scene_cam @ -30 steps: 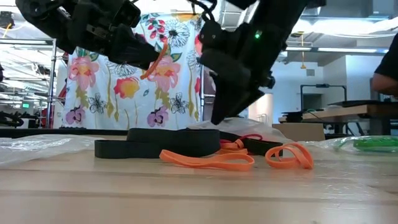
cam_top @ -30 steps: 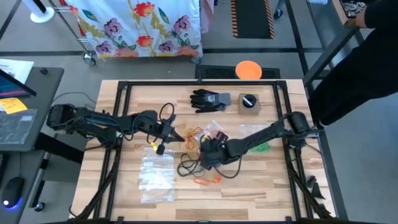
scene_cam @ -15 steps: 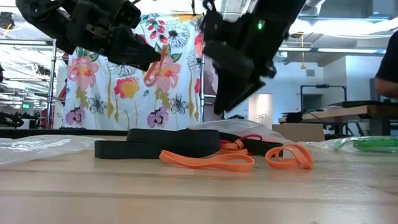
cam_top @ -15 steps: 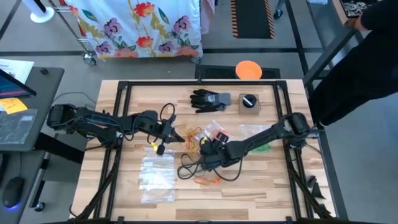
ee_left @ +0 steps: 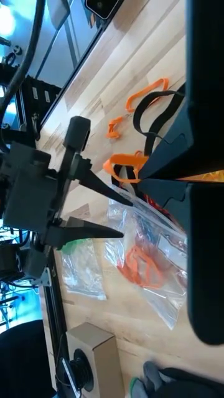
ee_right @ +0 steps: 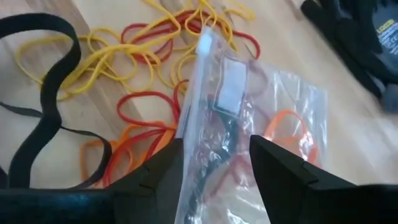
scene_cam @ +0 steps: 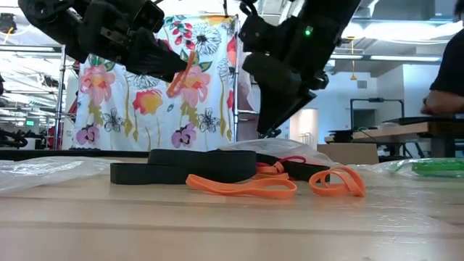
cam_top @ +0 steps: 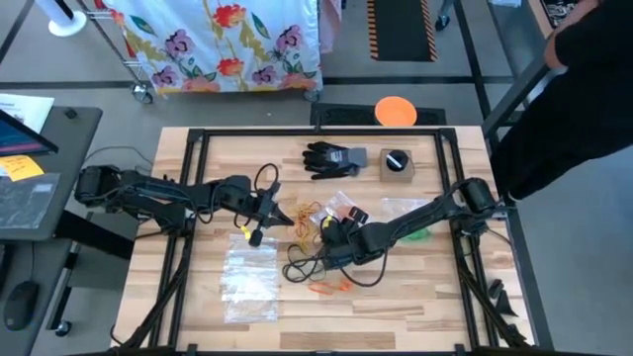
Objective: Sort rubber bands
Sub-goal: Put the orange rubber band into the transparent zip bag
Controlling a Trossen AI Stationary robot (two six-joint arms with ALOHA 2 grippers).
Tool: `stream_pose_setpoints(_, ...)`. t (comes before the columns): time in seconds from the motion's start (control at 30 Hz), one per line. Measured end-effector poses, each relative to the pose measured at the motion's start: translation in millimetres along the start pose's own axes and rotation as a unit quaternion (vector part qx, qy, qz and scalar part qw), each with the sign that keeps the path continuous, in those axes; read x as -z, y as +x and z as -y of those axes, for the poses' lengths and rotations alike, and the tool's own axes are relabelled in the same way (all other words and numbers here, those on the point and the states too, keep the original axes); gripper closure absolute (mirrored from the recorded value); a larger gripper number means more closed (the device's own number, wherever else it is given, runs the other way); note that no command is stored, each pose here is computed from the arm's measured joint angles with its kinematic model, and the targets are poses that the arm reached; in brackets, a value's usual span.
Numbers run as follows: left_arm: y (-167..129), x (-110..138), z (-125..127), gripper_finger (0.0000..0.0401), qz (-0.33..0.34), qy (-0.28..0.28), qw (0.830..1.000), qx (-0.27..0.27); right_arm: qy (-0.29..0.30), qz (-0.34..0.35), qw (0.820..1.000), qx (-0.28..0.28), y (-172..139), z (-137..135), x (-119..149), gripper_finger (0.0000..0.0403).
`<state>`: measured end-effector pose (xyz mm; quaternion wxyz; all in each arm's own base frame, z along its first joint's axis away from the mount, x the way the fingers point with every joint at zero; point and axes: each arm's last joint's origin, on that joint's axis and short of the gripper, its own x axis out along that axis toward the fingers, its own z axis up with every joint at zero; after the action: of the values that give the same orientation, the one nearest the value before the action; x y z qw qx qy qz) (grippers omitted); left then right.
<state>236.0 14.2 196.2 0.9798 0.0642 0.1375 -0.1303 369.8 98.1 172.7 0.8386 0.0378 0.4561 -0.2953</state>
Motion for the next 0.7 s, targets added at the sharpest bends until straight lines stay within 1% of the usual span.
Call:
stream_pose_setpoints(0.17,0.0,0.0,0.0,0.0401,0.000,0.000,1.000,0.000,0.018,-0.013,1.000,-0.019,7.1,-0.8,9.7,0.0221)
stream_pose_setpoints(0.3,0.0,0.0,0.0,0.0401,0.000,0.000,1.000,0.000,0.028,-0.029,0.999,0.005,9.9,3.9,17.9,0.0224)
stream_pose_setpoints(0.37,0.0,0.0,0.0,0.0401,0.000,0.000,1.000,0.000,0.026,-0.035,0.999,0.022,9.9,6.8,20.2,0.0236)
stream_pose_setpoints(0.43,0.0,0.1,0.0,0.0401,0.000,-0.001,1.000,0.000,0.022,-0.044,0.998,0.031,9.7,8.8,22.0,0.0260)
stream_pose_setpoints(0.47,0.0,0.2,0.0,0.0401,-0.001,-0.001,1.000,0.000,0.023,-0.049,0.998,0.036,9.8,10.0,23.0,0.0278)
stream_pose_setpoints(0.5,0.0,0.2,0.0,0.0401,-0.001,-0.001,1.000,0.000,0.025,-0.054,0.997,0.042,10.2,11.9,23.5,0.0303)
stream_pose_setpoints(0.57,0.0,0.3,0.0,0.0401,-0.001,-0.001,1.000,0.000,0.020,-0.061,0.996,0.055,10.0,14.5,25.2,0.0366)
stream_pose_setpoints(0.6,0.0,0.2,0.0,0.0401,-0.001,-0.001,1.000,0.000,0.012,-0.058,0.996,0.065,9.6,15.7,25.8,0.0384)
stream_pose_setpoints(0.7,0.0,0.2,0.1,0.0401,-0.001,-0.001,1.000,0.000,0.004,-0.045,0.994,0.097,5.9,19.4,24.2,0.0397)
